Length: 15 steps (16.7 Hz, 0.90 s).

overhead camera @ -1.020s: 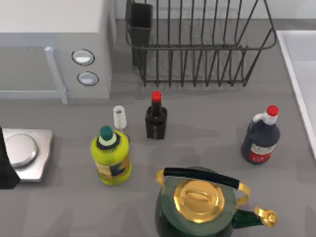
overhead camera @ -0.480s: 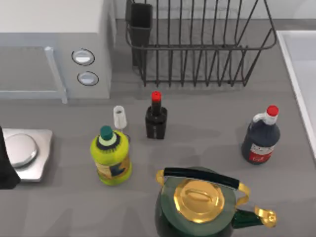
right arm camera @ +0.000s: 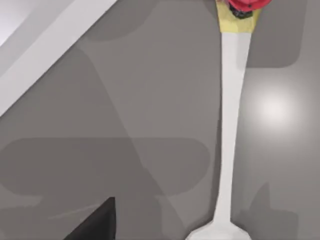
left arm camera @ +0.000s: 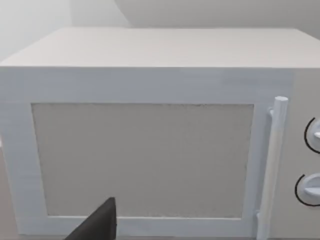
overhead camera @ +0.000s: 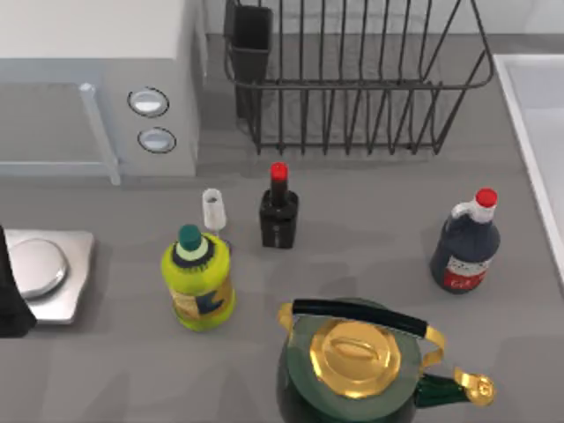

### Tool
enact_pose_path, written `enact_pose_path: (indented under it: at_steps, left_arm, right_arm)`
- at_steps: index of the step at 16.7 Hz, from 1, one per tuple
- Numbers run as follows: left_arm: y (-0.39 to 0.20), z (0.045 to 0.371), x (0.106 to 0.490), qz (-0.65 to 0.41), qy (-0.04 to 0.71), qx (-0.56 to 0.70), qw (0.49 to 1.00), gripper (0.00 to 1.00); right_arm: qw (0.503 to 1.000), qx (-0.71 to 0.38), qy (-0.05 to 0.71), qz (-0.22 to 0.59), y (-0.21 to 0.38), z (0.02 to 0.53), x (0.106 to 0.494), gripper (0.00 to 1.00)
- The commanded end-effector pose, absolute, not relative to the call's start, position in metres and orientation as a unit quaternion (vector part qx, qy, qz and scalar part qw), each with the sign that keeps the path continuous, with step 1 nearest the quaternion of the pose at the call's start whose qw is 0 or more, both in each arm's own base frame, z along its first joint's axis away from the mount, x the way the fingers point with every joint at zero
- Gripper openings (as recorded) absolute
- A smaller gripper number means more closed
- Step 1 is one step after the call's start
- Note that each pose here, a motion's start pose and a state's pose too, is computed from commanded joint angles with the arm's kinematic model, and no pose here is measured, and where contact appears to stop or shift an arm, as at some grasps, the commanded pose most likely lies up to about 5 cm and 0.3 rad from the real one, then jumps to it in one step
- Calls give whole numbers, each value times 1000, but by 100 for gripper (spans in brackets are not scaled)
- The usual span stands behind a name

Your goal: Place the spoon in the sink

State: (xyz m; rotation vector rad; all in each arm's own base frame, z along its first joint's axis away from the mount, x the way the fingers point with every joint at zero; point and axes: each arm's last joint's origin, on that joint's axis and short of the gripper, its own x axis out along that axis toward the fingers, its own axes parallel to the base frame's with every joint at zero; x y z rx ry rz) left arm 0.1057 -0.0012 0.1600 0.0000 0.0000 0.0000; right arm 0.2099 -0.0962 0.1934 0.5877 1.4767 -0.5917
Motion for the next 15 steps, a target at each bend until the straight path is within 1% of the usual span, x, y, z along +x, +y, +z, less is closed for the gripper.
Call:
enact_pose_path:
  at_steps: [7,10,15]
  left_arm:
    - [-1,160,106,0,0,0,1000,100]
    - [-1,160,106,0,0,0,1000,100]
    - [-1,160,106,0,0,0,1000,100]
  right_arm:
    - [659,260,656,-262,-96,189,211,100]
    - [658,261,656,-263,-98,166,214,100]
    - [662,261,652,-263,-99,111,215,100]
